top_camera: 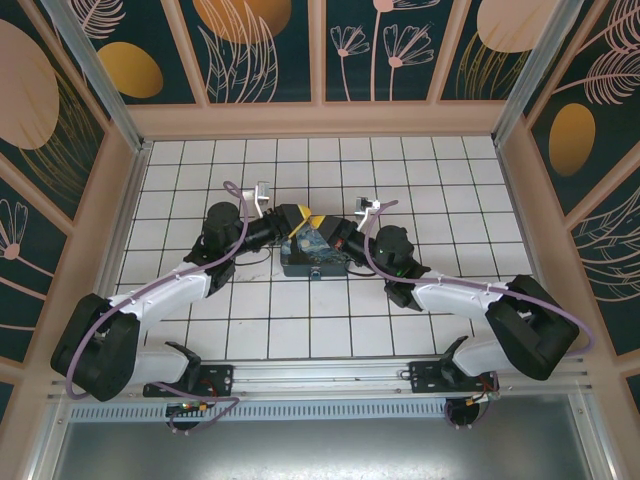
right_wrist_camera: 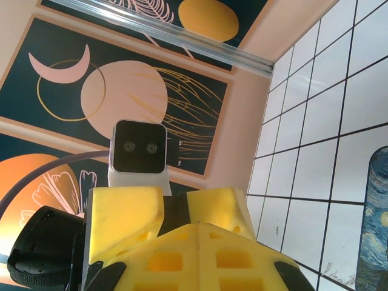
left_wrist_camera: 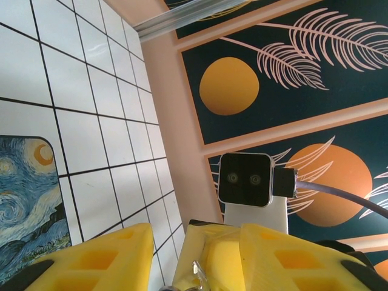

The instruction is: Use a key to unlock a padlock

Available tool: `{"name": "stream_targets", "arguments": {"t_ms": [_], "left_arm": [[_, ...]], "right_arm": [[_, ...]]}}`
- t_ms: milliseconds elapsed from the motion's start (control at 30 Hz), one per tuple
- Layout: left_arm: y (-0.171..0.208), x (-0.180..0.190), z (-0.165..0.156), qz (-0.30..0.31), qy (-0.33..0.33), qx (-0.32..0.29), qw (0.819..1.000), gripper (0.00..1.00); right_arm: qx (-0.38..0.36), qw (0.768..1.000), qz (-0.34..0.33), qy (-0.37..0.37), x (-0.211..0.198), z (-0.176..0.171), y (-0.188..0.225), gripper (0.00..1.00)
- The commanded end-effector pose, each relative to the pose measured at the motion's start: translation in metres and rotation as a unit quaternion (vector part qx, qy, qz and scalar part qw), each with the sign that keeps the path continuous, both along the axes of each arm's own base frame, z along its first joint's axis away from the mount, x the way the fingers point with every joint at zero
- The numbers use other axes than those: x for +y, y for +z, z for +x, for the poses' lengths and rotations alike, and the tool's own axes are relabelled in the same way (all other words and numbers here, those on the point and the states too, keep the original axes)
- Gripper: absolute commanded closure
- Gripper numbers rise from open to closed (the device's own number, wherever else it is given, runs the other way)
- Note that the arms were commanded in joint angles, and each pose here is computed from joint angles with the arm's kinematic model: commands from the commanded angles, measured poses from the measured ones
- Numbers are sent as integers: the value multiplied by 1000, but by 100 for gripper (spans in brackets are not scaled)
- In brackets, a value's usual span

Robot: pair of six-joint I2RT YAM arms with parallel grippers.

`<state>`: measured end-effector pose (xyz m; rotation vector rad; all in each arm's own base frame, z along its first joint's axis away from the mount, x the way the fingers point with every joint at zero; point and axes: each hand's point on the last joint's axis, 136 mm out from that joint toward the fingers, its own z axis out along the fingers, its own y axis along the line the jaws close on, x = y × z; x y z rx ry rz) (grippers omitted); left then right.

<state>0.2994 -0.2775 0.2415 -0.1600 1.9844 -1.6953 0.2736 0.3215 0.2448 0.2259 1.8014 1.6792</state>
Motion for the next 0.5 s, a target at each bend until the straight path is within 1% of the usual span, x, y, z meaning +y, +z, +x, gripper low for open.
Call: {"name": "stream_targets", "arguments": {"t_ms": [0, 467], "left_arm": [[6, -2, -2, -14, -7, -13, 1000, 59], [7, -6, 2, -22, -11, -11, 1000, 69]], "right_arm": [[-18, 1000, 18, -7, -3, 3, 14, 100], [-18, 1000, 20, 0, 1, 4, 14, 100]]}}
